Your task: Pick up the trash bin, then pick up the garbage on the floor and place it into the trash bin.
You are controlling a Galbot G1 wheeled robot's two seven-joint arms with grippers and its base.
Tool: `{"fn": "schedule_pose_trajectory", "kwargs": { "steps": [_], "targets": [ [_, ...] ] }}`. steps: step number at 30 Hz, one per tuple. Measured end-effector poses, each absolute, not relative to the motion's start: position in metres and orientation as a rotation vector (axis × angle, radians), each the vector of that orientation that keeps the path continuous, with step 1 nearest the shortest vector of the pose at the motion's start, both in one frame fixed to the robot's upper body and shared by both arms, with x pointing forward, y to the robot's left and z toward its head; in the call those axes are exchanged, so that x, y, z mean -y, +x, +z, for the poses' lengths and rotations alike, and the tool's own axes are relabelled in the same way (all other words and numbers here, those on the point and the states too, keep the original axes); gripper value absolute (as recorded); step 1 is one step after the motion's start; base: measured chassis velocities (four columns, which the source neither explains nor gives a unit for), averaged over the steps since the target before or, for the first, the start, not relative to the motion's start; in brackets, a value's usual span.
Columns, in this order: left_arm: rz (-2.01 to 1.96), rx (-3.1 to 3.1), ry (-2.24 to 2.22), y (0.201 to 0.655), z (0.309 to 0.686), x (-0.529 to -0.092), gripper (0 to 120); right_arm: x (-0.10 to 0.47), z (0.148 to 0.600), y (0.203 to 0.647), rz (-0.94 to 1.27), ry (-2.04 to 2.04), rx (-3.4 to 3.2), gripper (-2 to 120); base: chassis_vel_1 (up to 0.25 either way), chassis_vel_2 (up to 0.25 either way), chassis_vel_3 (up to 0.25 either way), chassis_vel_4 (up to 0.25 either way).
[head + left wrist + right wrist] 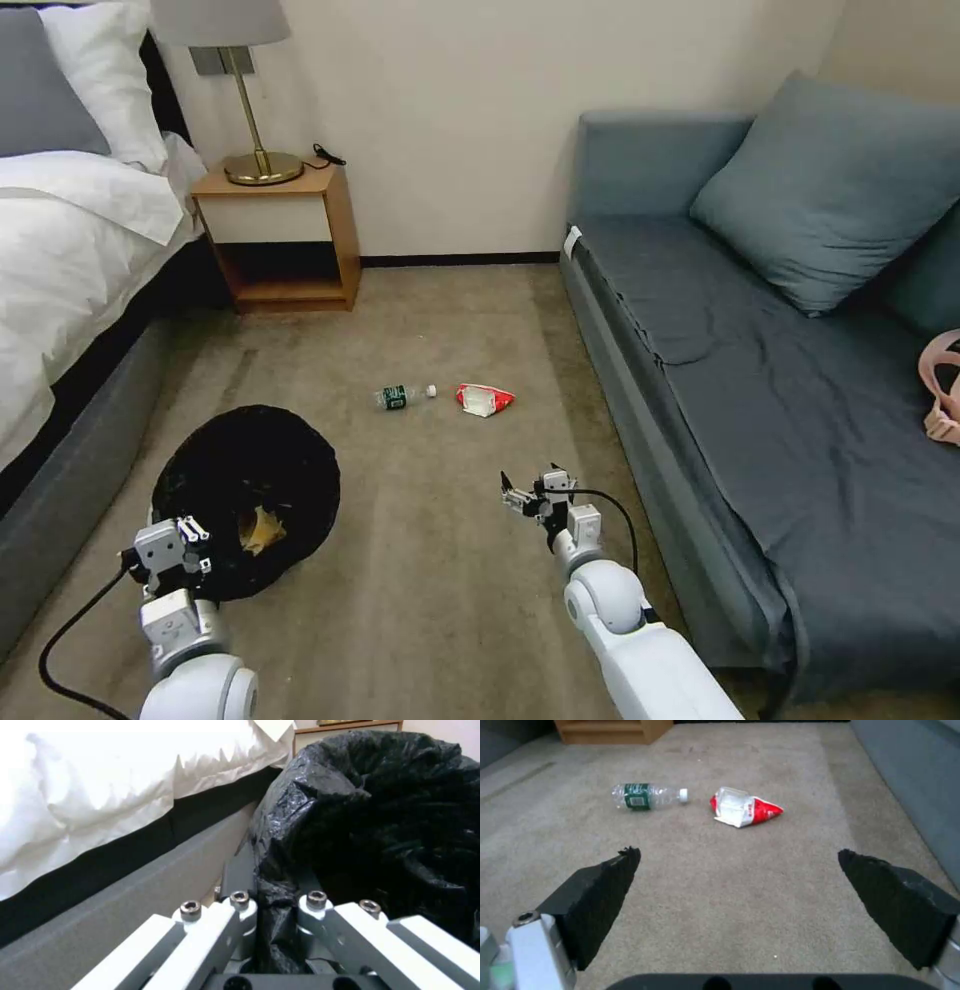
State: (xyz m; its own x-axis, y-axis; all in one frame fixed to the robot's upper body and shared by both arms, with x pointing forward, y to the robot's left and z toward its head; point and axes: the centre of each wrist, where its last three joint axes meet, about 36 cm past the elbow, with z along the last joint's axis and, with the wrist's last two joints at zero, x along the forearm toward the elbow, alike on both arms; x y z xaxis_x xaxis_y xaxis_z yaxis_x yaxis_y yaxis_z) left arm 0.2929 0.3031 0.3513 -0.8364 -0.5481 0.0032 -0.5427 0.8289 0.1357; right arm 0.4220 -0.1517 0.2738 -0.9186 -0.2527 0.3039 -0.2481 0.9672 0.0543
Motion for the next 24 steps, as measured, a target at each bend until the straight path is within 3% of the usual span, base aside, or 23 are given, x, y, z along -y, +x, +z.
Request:
{"fn": "schedule_pose_trajectory", "kwargs": {
  "steps": [24],
  "targets": [
    [-0.202,2.964,0.895,0.2910,0.3502,-0.3076,4,0.1524,0.2656,0.4170,-0.029,0.381,2.805,100,-0.065,0.062,0.062,-0.065]
  ]
}}
